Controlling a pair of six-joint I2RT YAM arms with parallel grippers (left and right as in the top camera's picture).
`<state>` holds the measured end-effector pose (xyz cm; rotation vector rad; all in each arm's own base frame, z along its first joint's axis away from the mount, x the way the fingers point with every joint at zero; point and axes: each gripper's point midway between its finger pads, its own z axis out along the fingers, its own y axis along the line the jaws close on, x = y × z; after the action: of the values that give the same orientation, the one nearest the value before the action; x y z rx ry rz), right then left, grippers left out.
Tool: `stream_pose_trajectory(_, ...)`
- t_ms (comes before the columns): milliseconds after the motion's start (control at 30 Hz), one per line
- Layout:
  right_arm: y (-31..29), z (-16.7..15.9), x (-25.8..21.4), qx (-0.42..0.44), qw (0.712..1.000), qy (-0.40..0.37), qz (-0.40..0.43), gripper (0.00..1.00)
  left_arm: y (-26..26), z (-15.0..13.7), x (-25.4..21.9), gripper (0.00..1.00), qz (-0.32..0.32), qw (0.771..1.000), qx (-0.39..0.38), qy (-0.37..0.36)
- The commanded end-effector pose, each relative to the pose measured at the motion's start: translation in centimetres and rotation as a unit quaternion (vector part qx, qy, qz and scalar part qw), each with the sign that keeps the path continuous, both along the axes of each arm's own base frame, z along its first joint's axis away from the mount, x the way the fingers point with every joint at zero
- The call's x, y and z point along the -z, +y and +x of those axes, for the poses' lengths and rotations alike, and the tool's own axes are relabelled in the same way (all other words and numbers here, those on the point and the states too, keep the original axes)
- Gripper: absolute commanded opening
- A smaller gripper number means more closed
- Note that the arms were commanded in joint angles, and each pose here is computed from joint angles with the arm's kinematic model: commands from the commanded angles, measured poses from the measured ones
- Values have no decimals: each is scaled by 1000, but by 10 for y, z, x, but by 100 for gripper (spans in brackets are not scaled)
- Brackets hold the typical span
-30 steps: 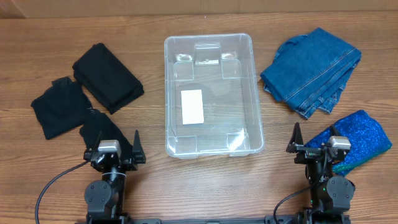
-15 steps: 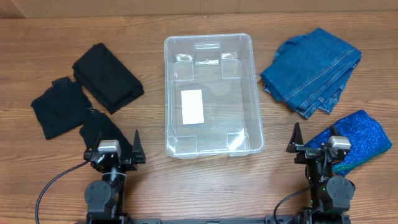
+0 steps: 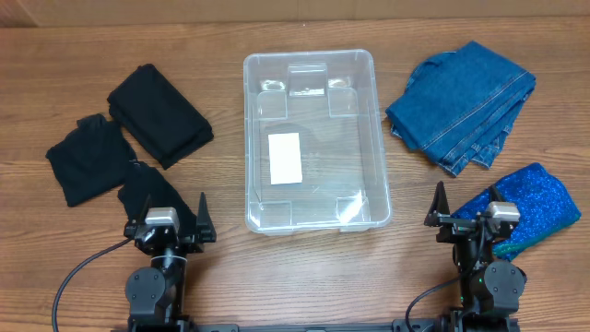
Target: Pack container
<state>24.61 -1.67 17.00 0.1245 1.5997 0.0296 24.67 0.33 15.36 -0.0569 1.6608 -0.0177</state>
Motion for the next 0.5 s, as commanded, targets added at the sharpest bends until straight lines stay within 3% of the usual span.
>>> stream_pose_trajectory(0, -1, 0, 2, 2, 1000, -1, 0, 100, -3, 0, -1, 100, 5, 1000, 7, -5)
stream_pose_trajectory(467, 0, 1, 6, 2, 1000, 6, 27, 100, 2, 0, -5, 100, 14, 1000, -5, -13)
